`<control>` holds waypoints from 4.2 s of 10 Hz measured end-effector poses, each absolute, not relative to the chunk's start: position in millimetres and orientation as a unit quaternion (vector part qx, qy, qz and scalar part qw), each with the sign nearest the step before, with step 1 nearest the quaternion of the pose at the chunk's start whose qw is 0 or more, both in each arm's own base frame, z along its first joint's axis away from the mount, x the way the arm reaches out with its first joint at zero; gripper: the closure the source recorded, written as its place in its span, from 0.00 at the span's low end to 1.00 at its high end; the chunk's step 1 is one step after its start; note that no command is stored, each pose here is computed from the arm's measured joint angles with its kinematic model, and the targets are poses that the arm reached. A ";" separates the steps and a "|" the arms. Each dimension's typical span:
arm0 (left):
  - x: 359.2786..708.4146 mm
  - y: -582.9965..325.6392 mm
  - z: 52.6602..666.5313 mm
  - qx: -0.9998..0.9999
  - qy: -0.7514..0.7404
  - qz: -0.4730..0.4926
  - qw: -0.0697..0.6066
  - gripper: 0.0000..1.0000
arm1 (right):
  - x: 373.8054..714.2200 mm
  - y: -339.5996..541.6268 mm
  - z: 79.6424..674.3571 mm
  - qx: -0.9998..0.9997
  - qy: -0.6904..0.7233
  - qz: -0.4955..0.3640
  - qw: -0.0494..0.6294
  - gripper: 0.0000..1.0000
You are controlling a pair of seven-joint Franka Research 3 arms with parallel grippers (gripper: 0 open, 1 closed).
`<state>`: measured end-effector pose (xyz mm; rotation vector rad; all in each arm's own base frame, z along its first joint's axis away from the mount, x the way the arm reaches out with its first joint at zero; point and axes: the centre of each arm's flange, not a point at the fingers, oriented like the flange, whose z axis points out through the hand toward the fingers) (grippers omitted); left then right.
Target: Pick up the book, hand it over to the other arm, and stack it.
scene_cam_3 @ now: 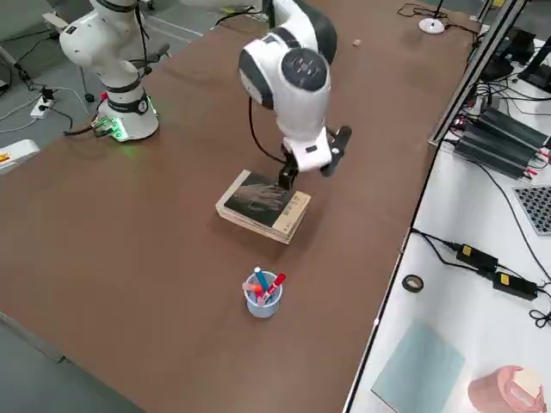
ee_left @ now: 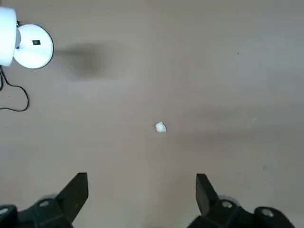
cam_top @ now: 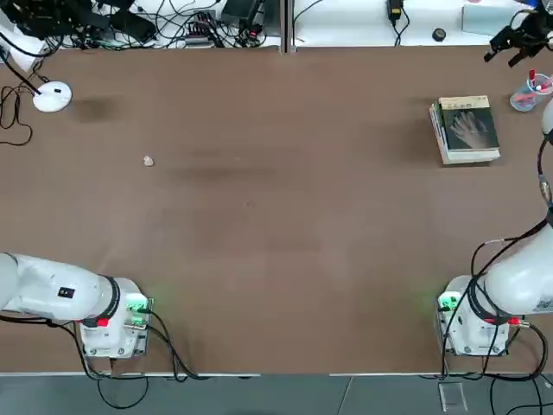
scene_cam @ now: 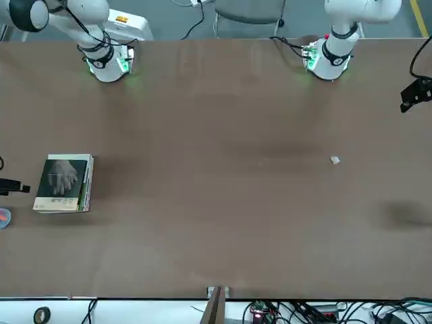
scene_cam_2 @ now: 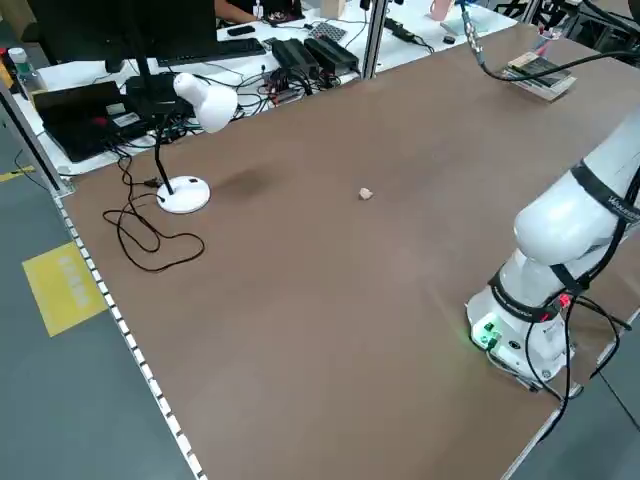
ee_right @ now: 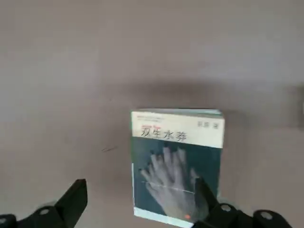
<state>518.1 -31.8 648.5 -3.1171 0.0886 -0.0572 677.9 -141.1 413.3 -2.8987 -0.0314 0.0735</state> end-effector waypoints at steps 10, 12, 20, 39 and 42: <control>518.1 -32.3 648.9 -0.999 0.029 -0.019 0.011 0.00 | 642.7 19.5 536.8 -0.998 0.055 0.009 0.019 0.00; 518.1 -32.3 649.1 -0.999 0.029 -0.019 0.011 0.00 | 619.8 31.2 576.9 -0.999 0.046 -0.001 0.010 0.00; 518.1 -33.4 649.7 -0.999 0.030 -0.020 0.011 0.00 | 573.9 21.6 639.0 -0.999 0.049 -0.004 0.010 0.00; 514.2 -37.9 647.9 -0.999 0.034 -0.004 0.012 0.00 | 578.8 32.8 610.9 -0.999 0.039 -0.018 0.012 0.00; 514.2 -37.9 648.2 -0.999 0.034 -0.004 0.012 0.00 | 578.8 34.8 611.7 -0.999 0.037 -0.020 0.011 0.00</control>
